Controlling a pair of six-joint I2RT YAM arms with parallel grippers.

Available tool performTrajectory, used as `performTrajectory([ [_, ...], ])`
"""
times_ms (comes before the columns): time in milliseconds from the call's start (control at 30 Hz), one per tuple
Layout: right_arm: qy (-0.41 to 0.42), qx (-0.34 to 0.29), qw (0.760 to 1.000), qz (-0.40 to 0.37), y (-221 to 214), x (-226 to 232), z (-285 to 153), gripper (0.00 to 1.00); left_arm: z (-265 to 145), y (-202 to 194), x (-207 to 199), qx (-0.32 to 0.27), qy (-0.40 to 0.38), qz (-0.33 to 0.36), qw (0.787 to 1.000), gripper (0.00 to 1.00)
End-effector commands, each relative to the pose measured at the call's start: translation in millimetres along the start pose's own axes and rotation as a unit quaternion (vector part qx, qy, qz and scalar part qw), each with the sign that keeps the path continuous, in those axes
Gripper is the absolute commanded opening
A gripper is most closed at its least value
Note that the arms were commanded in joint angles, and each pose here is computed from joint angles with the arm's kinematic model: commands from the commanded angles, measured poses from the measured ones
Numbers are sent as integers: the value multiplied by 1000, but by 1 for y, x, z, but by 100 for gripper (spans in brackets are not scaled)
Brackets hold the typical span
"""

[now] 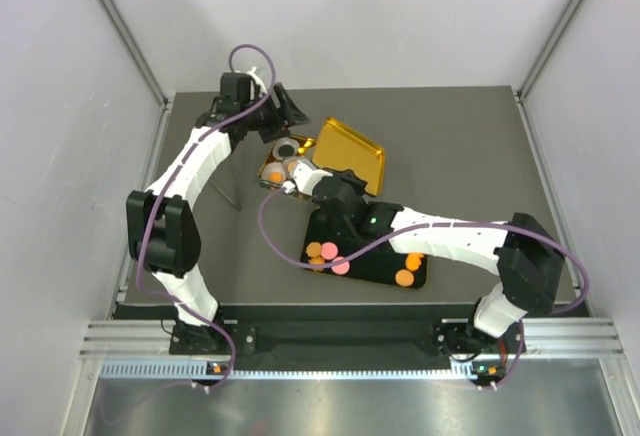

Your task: Pack the cookies

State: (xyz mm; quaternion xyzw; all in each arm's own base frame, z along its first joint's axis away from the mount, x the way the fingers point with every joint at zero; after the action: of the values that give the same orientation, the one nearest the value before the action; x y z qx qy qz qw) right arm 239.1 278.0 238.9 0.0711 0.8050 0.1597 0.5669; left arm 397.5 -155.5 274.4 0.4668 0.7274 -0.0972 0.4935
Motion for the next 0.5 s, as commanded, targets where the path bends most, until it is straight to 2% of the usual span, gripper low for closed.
performTrajectory([
  [0, 1, 1, 997, 80, 4, -38, -13, 0, -24, 51, 2, -162, 60, 23, 985, 73],
  [133, 35, -4, 984, 173, 9, -63, -12, 0, -28, 72, 38, -229, 169, 35, 958, 55],
  [167, 31, -9, 978, 207, 10, -84, -7, 0, -28, 74, 53, -229, 191, 25, 954, 48],
  [200, 61, -31, 971, 231, 14, -89, -5, 0, -26, 74, 60, -226, 199, 20, 953, 41],
  [267, 80, -47, 949, 302, 12, -113, 2, 0, -20, 68, 77, -218, 219, 15, 951, 38],
  [333, 138, -88, 915, 368, 16, -123, 8, 0, -17, 64, 87, -220, 230, 9, 948, 33],
  [367, 176, -114, 888, 409, 13, -135, 15, 0, -16, 59, 98, -221, 250, 6, 943, 31],
  [400, 191, -120, 872, 435, 10, -141, 20, 0, -15, 56, 102, -221, 254, 3, 942, 28],
  [467, 246, -142, 817, 502, 2, -149, 35, 0, -11, 47, 114, -209, 265, -4, 941, 27],
])
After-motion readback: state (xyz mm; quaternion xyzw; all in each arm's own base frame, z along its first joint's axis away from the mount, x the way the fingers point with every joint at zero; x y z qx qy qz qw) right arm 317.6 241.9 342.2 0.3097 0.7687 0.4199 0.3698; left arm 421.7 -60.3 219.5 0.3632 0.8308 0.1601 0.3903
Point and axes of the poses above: each gripper's point midway between its finger pads, its own z axis out along the fingers, its own x axis along the line the jaws close on, y = z × x, the point moved 9 cm from there along -z, back along the fingers, and after that the axes turned 13 degrees about -z, right-handed, at the moved point
